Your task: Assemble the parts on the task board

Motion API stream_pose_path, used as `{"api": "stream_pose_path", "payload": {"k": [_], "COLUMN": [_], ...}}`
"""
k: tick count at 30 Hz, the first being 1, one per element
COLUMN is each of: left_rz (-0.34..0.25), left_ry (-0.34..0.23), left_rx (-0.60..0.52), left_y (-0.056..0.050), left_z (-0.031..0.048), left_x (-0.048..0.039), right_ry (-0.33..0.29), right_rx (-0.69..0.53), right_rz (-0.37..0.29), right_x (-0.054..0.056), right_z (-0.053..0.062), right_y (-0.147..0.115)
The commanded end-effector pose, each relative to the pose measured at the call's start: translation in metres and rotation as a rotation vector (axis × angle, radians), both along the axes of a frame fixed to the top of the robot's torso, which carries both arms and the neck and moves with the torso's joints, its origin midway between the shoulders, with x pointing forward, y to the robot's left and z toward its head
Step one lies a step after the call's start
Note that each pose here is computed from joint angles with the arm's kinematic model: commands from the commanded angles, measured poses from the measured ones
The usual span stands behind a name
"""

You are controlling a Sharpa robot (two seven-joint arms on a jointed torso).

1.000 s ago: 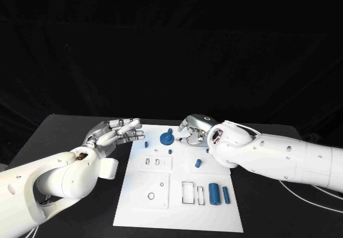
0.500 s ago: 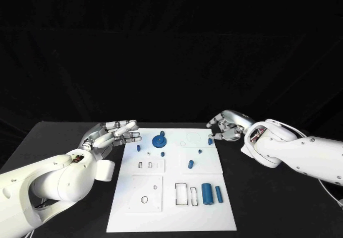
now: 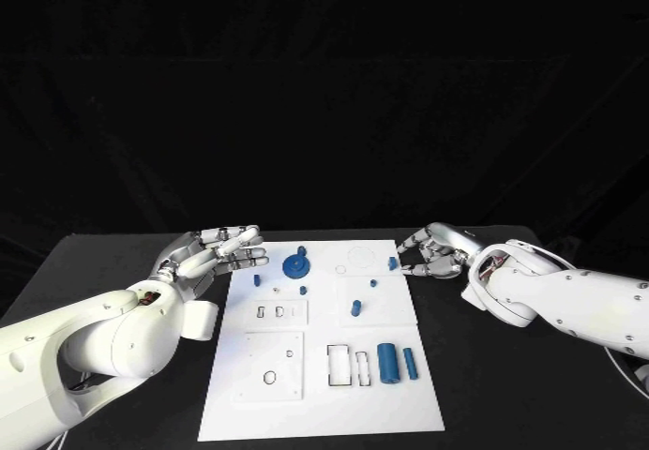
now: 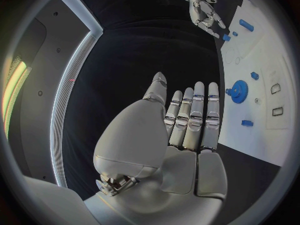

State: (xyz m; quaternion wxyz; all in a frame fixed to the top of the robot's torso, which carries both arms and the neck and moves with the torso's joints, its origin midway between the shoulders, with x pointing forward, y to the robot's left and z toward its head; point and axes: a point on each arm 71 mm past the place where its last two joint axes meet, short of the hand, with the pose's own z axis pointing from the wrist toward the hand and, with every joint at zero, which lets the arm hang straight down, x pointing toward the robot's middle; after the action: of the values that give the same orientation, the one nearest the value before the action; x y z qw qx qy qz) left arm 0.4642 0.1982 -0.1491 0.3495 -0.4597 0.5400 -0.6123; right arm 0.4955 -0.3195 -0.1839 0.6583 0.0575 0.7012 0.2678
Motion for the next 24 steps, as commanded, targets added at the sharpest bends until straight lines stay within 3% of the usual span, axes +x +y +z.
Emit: {"api": "stream_pose_path", "payload": {"k": [1, 8, 24], "left_rz": [-0.024, -0.025, -0.026], "left_ry": [-0.013, -0.014, -0.011], "left_rx": [-0.009, -0.006, -0.004], "left_y": [-0.003, -0.003, -0.004], "left_z": [0.0014, 0.0012, 0.0007], "left_x": [-0.0003, 0.0, 0.0004], "right_ry": [0.019, 0.024, 0.048], "right_rx": [0.005, 0.007, 0.03], "right_rz": [0.0, -0.035, -0.038], "right_x": [0.004, 0.012, 0.017], "right_z": [-0.006, -0.012, -0.017], "right_y": [0.002, 0.003, 0.013]}}
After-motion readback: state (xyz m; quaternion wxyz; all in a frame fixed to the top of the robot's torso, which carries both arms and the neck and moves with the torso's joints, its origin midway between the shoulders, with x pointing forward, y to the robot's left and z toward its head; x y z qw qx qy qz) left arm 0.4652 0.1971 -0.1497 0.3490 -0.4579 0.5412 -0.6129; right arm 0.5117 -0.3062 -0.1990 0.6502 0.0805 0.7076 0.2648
